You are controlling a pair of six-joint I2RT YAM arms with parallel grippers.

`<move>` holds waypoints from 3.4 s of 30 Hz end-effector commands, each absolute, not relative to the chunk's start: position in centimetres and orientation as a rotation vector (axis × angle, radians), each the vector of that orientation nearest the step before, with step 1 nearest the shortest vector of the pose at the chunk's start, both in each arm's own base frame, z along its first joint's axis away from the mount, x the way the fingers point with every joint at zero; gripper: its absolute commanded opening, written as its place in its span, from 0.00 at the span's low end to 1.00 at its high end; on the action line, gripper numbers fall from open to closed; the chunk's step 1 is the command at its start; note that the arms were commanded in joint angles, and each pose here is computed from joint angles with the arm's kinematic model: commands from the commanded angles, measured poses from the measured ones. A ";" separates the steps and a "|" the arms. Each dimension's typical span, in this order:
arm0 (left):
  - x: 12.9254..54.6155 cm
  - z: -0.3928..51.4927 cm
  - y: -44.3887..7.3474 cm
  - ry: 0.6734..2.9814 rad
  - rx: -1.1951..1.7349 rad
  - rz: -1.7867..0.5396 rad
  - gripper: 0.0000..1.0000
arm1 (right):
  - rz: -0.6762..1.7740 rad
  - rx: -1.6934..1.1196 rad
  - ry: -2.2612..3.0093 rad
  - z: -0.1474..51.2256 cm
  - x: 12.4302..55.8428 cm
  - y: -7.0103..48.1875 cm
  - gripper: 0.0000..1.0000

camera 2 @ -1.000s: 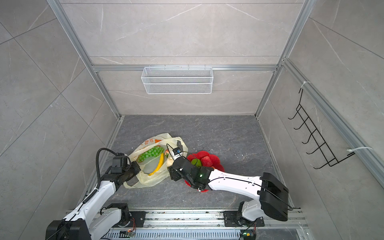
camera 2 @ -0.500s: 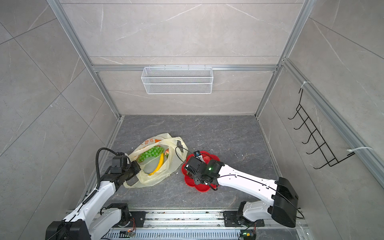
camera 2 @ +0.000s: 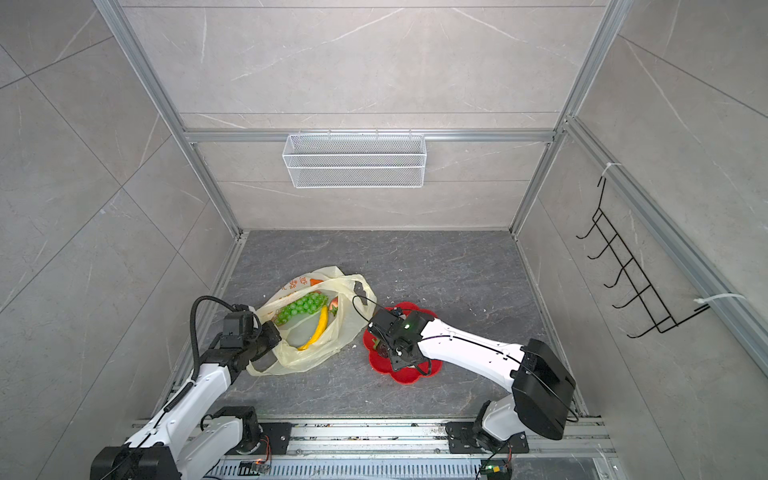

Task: Take the fake fruits out of the plastic bag
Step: 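Lift the cream round fruit out and lower it onto the red plate, then open the right gripper to release the cream round fruit on the plate, then raise the right gripper and move it back over the bag, then push the right gripper down into the bag toward the red apple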

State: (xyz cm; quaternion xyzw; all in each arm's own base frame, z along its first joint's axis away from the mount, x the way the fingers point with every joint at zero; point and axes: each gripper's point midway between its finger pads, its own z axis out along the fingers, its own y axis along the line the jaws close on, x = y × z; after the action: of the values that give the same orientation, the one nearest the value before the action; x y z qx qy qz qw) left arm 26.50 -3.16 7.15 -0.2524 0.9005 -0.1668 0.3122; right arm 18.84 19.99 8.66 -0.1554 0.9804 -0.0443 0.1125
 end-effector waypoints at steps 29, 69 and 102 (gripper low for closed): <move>27.2 7.8 -4.0 2.355 -0.577 -0.481 0.00 | -0.049 -0.465 2.857 11.1 19.8 21.4 0.77; 27.3 8.4 -6.1 2.358 -0.445 -0.567 0.00 | 0.101 -0.487 2.630 8.1 38.0 43.5 0.46; 27.3 8.5 -6.1 2.353 -0.444 -0.563 0.00 | 0.007 -0.420 2.694 4.5 39.8 41.8 0.57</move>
State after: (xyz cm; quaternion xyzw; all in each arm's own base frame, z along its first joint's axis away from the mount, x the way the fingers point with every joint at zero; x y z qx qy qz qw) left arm 26.98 -5.59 7.88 -0.1900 0.9043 -0.2067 0.3215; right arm 39.77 42.15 3.38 -0.1567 0.9664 0.0048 0.2038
